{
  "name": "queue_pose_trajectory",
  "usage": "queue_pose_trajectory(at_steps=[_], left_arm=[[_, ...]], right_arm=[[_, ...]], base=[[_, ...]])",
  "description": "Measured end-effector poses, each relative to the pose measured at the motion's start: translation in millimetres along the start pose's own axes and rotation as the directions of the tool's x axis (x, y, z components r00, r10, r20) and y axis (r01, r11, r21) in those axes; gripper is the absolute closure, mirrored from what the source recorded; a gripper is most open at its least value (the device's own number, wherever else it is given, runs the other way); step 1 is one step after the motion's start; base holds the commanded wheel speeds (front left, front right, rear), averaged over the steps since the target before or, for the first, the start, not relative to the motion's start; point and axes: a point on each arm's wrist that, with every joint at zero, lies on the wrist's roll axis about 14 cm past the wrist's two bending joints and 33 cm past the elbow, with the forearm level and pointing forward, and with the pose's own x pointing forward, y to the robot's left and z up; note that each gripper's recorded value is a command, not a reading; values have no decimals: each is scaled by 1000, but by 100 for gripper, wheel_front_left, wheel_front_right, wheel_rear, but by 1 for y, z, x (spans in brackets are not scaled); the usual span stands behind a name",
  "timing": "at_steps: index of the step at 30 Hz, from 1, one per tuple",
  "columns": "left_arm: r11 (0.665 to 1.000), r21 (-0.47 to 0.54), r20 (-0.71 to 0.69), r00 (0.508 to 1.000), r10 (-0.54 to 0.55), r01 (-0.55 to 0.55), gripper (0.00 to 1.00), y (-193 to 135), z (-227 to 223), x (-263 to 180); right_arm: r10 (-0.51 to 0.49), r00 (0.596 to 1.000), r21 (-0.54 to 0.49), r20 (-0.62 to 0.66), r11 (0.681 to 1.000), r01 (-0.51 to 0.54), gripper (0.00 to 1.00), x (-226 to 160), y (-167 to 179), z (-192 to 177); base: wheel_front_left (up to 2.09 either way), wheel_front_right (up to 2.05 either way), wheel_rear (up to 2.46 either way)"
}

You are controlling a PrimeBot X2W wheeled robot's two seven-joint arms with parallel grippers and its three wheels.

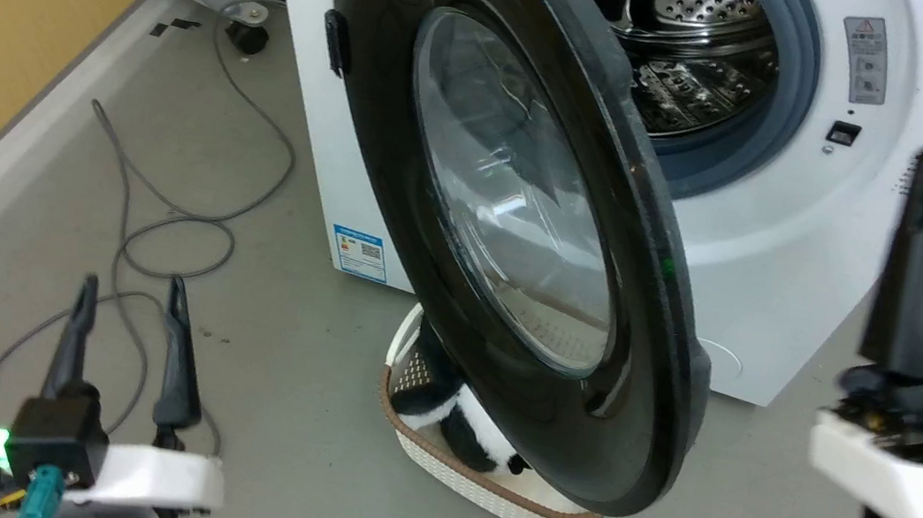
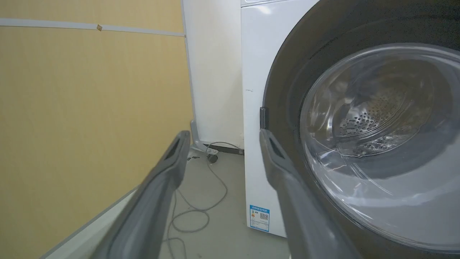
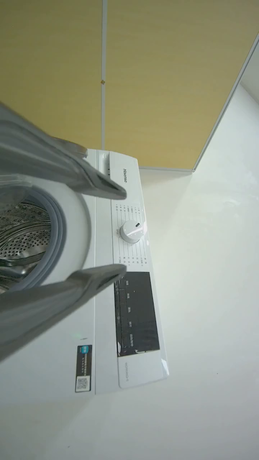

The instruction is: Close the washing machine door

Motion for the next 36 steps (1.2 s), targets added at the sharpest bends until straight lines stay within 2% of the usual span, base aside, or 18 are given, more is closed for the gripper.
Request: queue_pose_trajectory(at_steps=[1, 2, 6, 10, 16, 20, 23, 27, 31, 36], left_arm=[[1000, 3, -12, 1000, -2, 2, 0, 0, -3, -3], [1000, 5, -22, 1000, -4, 4, 0, 1, -6, -6], [1000, 10, -41, 999, -11, 12, 0, 2, -12, -13], [1000, -4, -49, 999, -8, 8, 0, 2, -14, -16], [1000, -13, -48, 999, -17, 17, 0, -2, -14, -15], [1000, -14, -45, 999, -26, 26, 0, -5, -14, -14], [999, -16, -45, 998, -33, 32, 0, -9, -15, -13], [999, -21, -51, 998, -46, 45, 0, -15, -18, -12], [998, -12, -57, 997, -59, 58, 0, -21, -21, -10], [997, -16, -74, 994, -83, 82, 0, -31, -27, -8]], right_arm=[[24, 1000, 14, 9, 1000, -24, 87, 2, 9, 2], [47, 999, 27, 14, 999, -47, 100, 3, 17, 2], [148, 989, 62, 8, 987, -148, 100, 3, 48, -1], [278, 959, 108, -49, 956, -271, 100, -8, 80, -17], [452, 872, 195, -188, 887, -418, 100, -48, 119, -52], [496, 814, 226, -302, 867, -444, 100, -80, 125, -79], [496, 776, 245, -390, 868, -431, 100, -104, 122, -99], [462, 742, 242, -486, 887, -394, 100, -128, 107, -121], [391, 731, 199, -559, 919, -340, 100, -140, 79, -136], [300, 742, 149, -599, 953, -265, 100, -141, 48, -147]], base=[[0, 0, 0], [0, 0, 0], [0, 0, 0], [0, 0, 0], [0, 0, 0], [0, 0, 0], [0, 0, 0], [0, 0, 0], [0, 0, 0], [0, 0, 0]])
